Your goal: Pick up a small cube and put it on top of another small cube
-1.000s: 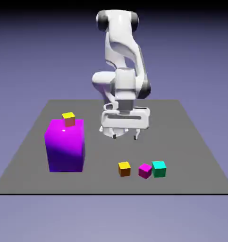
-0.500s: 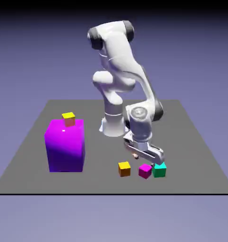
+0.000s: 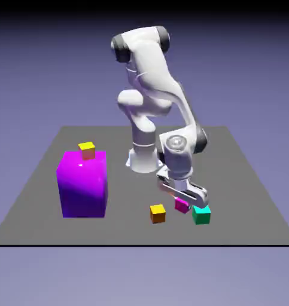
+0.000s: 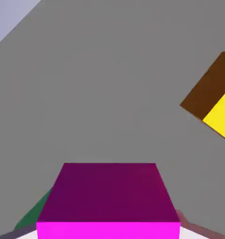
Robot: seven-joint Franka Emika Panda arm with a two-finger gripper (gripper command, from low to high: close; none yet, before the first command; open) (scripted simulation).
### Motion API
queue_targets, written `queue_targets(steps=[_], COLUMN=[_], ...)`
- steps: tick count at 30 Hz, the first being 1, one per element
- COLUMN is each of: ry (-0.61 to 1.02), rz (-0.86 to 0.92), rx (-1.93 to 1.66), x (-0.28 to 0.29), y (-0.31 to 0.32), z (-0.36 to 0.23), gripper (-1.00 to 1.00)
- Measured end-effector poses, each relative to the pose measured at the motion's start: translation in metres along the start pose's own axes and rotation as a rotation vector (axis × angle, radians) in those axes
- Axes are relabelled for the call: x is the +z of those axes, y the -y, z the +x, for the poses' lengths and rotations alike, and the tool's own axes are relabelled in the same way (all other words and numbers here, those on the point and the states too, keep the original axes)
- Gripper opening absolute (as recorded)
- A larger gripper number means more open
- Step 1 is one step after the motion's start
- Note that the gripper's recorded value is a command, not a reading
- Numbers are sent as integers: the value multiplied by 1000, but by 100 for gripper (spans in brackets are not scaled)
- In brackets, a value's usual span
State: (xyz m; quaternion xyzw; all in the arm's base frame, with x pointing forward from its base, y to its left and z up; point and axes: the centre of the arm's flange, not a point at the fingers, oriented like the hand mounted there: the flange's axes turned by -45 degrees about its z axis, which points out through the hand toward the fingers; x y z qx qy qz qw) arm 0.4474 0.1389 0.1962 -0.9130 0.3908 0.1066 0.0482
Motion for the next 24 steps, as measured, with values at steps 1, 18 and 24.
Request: queue_targets(steps=[1, 18, 24], ry=[-1, 4, 2], rz=[12, 133, 126], rx=[44, 543, 541], x=[-4, 0, 35], y=[2, 20, 21], z=[-5, -54, -53], gripper=[-100, -100, 100])
